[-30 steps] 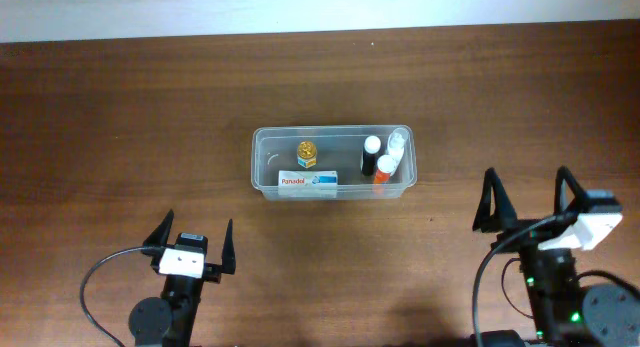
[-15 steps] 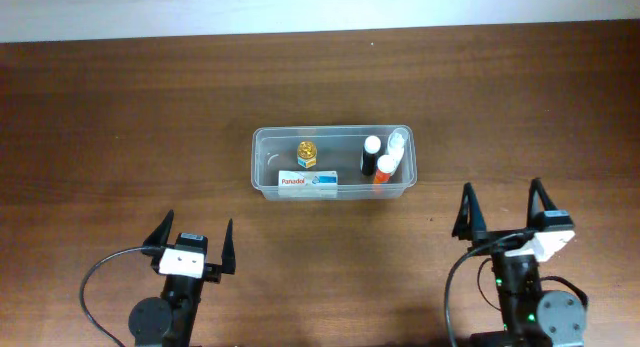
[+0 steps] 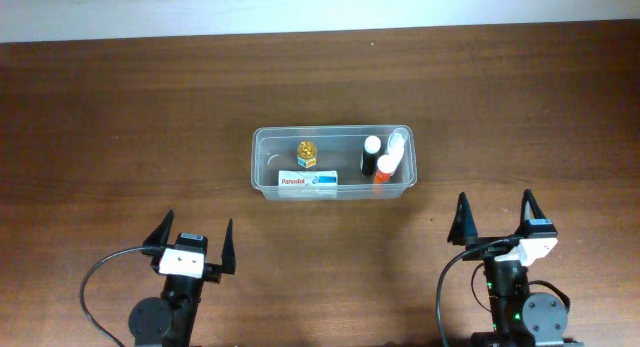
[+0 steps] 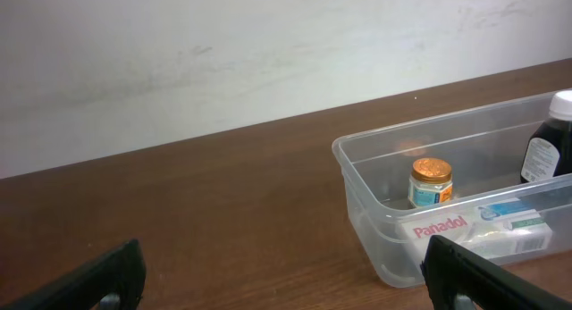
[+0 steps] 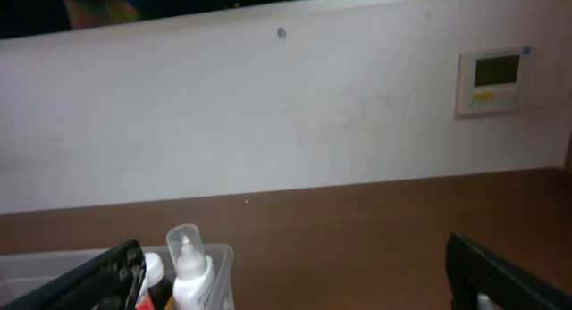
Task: Pack container
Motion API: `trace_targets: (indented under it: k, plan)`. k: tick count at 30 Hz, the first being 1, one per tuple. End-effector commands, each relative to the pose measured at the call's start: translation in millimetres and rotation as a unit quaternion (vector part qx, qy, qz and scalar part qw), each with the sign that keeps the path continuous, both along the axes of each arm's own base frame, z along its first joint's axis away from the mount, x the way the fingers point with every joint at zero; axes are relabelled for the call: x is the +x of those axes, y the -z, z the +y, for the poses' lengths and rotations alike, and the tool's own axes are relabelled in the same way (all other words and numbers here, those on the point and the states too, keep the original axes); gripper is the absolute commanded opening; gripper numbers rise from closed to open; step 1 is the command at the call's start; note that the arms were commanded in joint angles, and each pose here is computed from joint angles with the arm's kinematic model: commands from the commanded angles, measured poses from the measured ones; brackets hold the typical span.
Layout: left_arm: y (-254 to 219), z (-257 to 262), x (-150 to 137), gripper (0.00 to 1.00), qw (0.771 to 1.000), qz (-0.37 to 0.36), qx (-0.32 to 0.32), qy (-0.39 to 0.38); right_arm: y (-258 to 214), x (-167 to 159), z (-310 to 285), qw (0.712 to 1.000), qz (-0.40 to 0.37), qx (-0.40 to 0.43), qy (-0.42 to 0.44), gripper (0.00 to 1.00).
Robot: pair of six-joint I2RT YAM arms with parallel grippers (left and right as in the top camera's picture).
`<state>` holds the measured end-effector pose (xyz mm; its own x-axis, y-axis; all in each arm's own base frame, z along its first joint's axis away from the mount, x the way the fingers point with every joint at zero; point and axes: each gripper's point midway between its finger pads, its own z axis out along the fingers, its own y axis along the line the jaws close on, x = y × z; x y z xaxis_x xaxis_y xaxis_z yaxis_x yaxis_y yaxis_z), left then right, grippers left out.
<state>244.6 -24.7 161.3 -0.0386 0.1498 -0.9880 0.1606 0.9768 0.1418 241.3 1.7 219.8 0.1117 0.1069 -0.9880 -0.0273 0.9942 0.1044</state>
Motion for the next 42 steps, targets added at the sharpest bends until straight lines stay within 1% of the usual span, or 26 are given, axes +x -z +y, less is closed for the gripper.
trace_targets:
  k: [1,5,10,16,42]
  plan:
    - [0.5,1.0,-0.3,0.99,1.000,0.000,-0.003,-0.002,13.9,2.5,0.2,1.000,0.007,-0.003,-0.002,0.98]
    - [0.4,1.0,-0.3,0.99,1.000,0.000,-0.003,-0.002,38.1,5.4,0.4,0.999,0.043,-0.010,-0.002,0.98]
    - [0.4,1.0,-0.3,0.99,1.000,0.000,-0.003,-0.002,62.9,4.8,0.9,0.994,0.092,-0.057,-0.003,0.98]
    - [0.5,1.0,-0.3,0.99,1.000,0.000,-0.003,-0.002,62.9,4.7,1.6,0.991,0.091,-0.100,-0.005,0.98]
    - [0.5,1.0,-0.3,1.00,1.000,0.000,-0.003,-0.002,62.8,4.8,1.7,0.991,0.091,-0.103,-0.005,0.98]
